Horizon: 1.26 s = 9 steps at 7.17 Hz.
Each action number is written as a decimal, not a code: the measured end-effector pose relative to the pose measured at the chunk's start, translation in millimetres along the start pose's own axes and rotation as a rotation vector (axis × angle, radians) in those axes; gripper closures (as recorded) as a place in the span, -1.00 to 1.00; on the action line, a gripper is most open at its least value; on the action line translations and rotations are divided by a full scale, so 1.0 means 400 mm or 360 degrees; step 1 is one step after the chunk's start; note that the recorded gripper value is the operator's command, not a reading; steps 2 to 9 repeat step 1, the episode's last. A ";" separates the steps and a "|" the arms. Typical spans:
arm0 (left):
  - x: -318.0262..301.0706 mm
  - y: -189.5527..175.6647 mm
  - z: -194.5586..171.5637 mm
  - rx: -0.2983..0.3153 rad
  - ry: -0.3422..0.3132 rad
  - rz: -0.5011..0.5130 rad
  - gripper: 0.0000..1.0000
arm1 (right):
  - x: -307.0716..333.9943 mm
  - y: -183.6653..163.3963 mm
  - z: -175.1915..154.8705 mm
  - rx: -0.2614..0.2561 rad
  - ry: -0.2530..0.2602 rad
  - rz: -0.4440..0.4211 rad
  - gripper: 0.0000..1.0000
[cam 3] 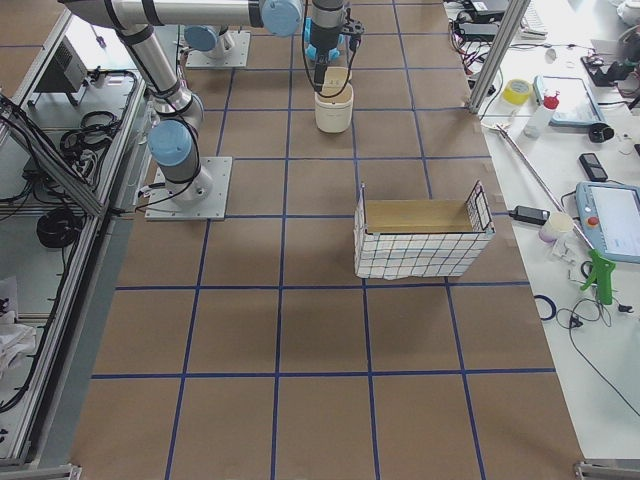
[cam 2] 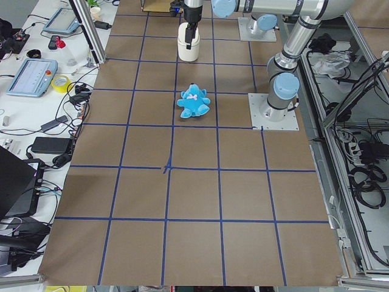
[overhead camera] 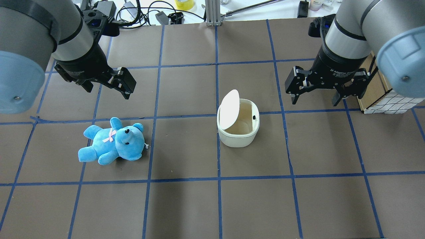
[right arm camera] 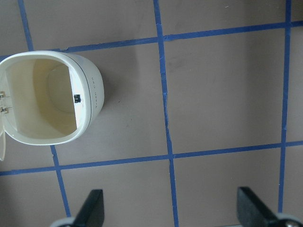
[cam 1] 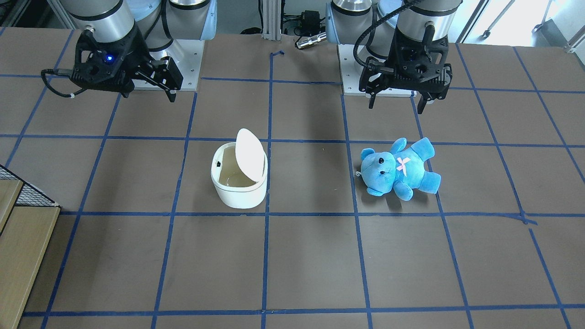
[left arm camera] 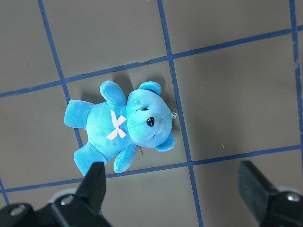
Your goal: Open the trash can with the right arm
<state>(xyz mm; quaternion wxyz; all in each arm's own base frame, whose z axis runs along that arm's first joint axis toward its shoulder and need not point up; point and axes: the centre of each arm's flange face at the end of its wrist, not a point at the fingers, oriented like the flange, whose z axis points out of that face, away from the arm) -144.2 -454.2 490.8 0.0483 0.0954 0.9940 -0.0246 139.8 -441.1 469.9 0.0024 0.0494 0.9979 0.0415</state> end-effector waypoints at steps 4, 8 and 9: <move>0.000 0.000 0.000 0.0000 0.0000 0.0000 -1.00 | -0.001 0.000 0.001 -0.0001 -0.0001 -0.0002 -1.00; 0.000 0.000 0.000 0.0000 0.0000 0.0000 -1.00 | -0.001 0.000 0.001 -0.0001 -0.0001 -0.0002 -1.00; 0.000 0.000 0.000 0.0000 0.0000 0.0000 -1.00 | -0.001 0.000 0.001 -0.0001 -0.0001 -0.0002 -1.00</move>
